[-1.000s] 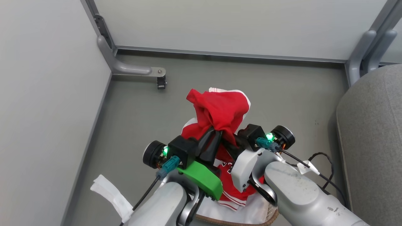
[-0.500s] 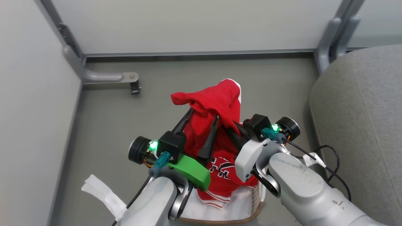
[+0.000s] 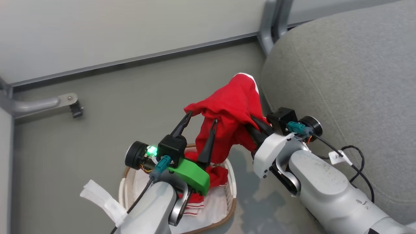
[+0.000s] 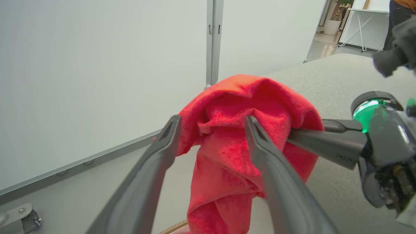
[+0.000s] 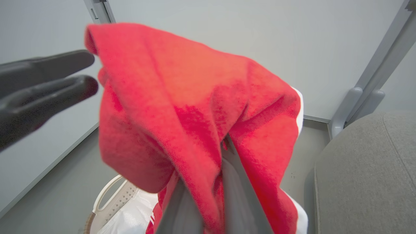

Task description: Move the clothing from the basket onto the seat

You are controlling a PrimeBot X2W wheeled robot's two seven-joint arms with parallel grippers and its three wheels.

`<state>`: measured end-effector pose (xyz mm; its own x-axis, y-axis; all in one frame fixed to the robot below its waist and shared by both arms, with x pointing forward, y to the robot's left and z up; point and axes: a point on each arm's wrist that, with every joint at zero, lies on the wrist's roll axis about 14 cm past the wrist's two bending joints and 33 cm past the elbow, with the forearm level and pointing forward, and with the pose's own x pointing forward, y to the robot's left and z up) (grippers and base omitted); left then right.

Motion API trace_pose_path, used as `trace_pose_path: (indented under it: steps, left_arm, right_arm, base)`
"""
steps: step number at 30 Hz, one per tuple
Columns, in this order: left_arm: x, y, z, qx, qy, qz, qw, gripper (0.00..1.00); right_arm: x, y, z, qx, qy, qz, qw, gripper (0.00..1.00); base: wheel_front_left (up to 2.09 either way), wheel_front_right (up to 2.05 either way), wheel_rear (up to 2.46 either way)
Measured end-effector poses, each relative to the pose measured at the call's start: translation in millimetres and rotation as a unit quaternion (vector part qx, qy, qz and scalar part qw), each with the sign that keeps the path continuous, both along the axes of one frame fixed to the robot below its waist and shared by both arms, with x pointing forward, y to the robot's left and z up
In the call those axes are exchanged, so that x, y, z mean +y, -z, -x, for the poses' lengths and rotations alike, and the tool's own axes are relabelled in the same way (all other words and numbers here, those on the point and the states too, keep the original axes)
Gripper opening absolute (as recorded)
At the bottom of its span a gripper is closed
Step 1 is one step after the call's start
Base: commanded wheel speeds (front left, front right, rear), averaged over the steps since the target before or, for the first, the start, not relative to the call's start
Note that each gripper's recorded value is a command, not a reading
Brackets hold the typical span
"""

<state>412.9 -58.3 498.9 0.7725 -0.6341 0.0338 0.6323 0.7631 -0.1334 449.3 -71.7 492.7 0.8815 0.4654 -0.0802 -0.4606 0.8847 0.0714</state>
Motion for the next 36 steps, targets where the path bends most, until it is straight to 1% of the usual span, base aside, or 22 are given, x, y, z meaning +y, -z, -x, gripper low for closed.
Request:
trace_pose_path:
  steps: [6, 10, 15, 20, 22, 29, 33, 36]
  left_arm:
    - [-38.3, 8.8, 3.6, 0.004, 0.057, -0.003, 0.998, 1.00]
    - [-64.4, 15.9, 9.6, 0.010, 0.098, -0.004, 0.995, 1.00]
    - [-94.3, 23.8, 22.6, 0.020, 0.147, -0.003, 0.989, 1.00]
    - [-119.3, 30.4, 37.0, 0.028, 0.194, -0.003, 0.981, 1.00]
    - [-126.3, 30.8, 39.7, 0.028, 0.206, -0.001, 0.978, 1.00]
    - [-135.0, 44.4, 40.5, 0.044, 0.224, -0.001, 0.974, 1.00]
    - [-134.4, 55.7, 37.4, 0.058, 0.222, -0.001, 0.973, 1.00]
    - [-131.5, 66.7, 32.5, 0.071, 0.215, -0.002, 0.974, 1.00]
  right_arm:
    - [-50.6, -4.4, 5.3, -0.003, 0.067, -0.005, 0.998, 0.00]
    - [-81.9, 2.2, 17.4, 0.008, 0.113, -0.007, 0.994, 0.00]
    - [-118.9, 7.2, 33.3, 0.017, 0.167, -0.004, 0.986, 0.00]
    - [-165.3, 6.0, 48.3, 0.017, 0.226, 0.009, 0.974, 0.00]
    - [-177.1, 5.8, 52.0, 0.016, 0.242, 0.012, 0.970, 0.00]
    - [-205.0, 12.4, 52.5, 0.026, 0.279, 0.025, 0.960, 0.00]
    - [-226.9, 10.6, 41.7, 0.032, 0.293, 0.052, 0.954, 0.00]
    - [-247.4, 5.0, 29.2, 0.039, 0.301, 0.083, 0.949, 0.00]
  base:
    - [0.00, 0.00, 0.00]
    - [0.00, 0.00, 0.00]
    - [0.00, 0.00, 0.00]
    - [0.00, 0.00, 0.00]
    - [0.00, 0.00, 0.00]
    - [0.00, 0.00, 0.00]
    - [0.00, 0.00, 0.00]
    - [0.00, 0.00, 0.00]
